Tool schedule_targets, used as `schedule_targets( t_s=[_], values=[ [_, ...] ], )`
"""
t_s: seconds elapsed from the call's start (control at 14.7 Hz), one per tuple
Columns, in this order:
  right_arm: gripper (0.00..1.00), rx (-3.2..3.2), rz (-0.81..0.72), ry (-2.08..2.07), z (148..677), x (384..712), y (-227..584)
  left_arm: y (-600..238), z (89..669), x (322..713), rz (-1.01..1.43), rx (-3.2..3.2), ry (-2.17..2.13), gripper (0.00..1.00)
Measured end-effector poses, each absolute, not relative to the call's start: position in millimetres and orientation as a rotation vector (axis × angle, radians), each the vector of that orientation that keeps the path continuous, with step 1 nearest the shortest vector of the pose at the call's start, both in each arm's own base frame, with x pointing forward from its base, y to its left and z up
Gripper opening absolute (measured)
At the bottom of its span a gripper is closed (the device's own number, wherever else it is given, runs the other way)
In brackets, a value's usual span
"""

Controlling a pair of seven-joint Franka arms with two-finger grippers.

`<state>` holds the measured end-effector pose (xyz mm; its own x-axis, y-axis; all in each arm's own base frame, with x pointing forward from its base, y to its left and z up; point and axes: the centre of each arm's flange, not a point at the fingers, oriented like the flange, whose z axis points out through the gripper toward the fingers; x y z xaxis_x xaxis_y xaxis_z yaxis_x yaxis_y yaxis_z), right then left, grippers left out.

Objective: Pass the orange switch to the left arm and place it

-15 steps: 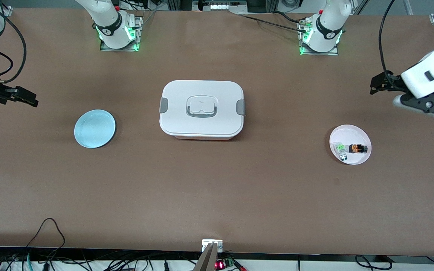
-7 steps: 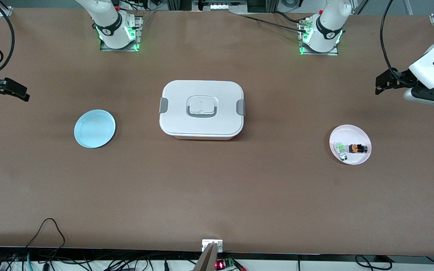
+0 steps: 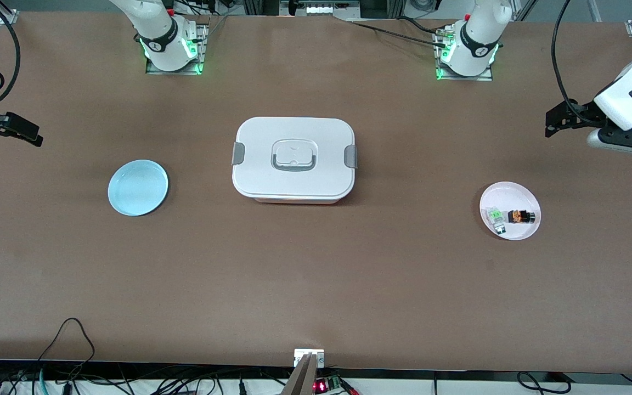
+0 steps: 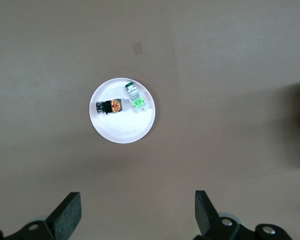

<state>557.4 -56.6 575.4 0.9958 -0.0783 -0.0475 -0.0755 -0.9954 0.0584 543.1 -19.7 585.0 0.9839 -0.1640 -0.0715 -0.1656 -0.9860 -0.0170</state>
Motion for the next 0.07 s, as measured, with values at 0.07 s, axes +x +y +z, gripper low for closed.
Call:
schedule_targets(
  t_s=[0.07],
  values=[
    [1.0,3.082,-0.079,-0.119,575.3,557.2,-56.6,-21.6,586.4,543.2,0.105,-3.106,0.259,1.0]
  ],
)
